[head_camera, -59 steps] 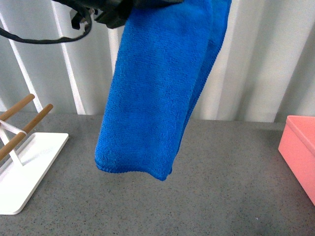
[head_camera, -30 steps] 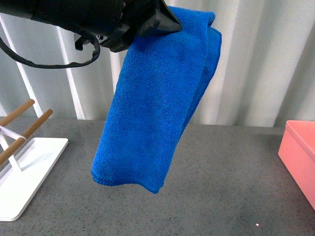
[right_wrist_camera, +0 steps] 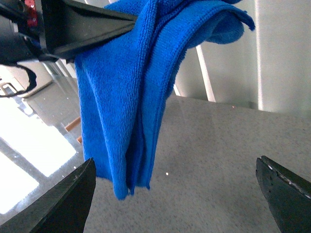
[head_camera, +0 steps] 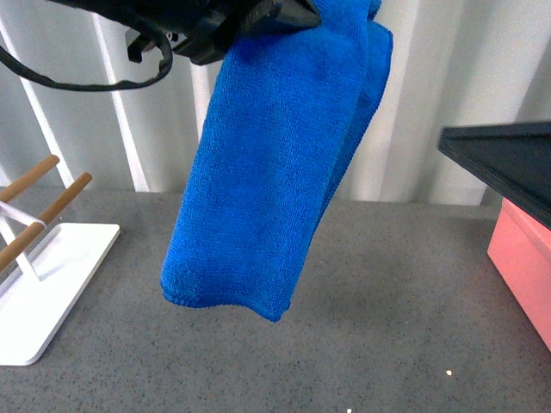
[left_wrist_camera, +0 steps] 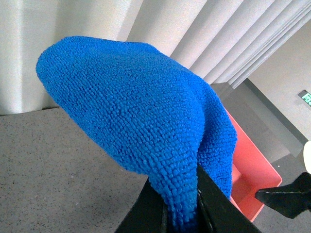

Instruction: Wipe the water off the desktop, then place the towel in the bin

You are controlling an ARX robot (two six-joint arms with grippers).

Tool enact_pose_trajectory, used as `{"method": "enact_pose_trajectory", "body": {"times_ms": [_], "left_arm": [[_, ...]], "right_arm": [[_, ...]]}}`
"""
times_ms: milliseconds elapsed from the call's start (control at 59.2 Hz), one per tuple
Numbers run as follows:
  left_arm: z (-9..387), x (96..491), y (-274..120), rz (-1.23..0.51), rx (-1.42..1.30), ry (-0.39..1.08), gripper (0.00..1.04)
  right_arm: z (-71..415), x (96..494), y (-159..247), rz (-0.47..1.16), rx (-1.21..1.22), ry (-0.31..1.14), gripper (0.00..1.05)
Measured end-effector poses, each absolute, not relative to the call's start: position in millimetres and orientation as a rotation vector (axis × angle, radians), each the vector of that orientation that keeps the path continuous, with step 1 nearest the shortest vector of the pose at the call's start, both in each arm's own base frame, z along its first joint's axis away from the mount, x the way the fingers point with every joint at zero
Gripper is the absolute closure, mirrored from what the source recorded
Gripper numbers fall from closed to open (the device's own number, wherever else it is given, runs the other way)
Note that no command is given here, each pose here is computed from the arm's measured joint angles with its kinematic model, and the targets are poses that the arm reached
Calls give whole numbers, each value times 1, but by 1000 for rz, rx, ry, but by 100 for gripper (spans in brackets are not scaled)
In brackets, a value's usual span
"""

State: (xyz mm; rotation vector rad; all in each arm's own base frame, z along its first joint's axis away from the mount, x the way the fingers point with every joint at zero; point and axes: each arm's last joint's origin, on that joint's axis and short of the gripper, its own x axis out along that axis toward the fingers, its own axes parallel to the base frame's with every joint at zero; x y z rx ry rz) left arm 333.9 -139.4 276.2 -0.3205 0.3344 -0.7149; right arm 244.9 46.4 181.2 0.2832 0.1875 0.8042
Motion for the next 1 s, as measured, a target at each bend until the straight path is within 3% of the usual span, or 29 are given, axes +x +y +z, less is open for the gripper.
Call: {"method": "enact_pose_trajectory", "body": {"times_ms": [405, 844, 996], "left_arm": [[276, 334, -139, -714, -320, 334, 99], [276, 334, -139, -710, -319, 333, 99], [276, 334, -138, -707, -316, 331, 99]], "right_arm": [[180, 302, 115, 916, 323, 228, 7], [180, 336, 146, 948, 323, 212, 7], [178, 332, 160, 937, 316, 206, 24]]}}
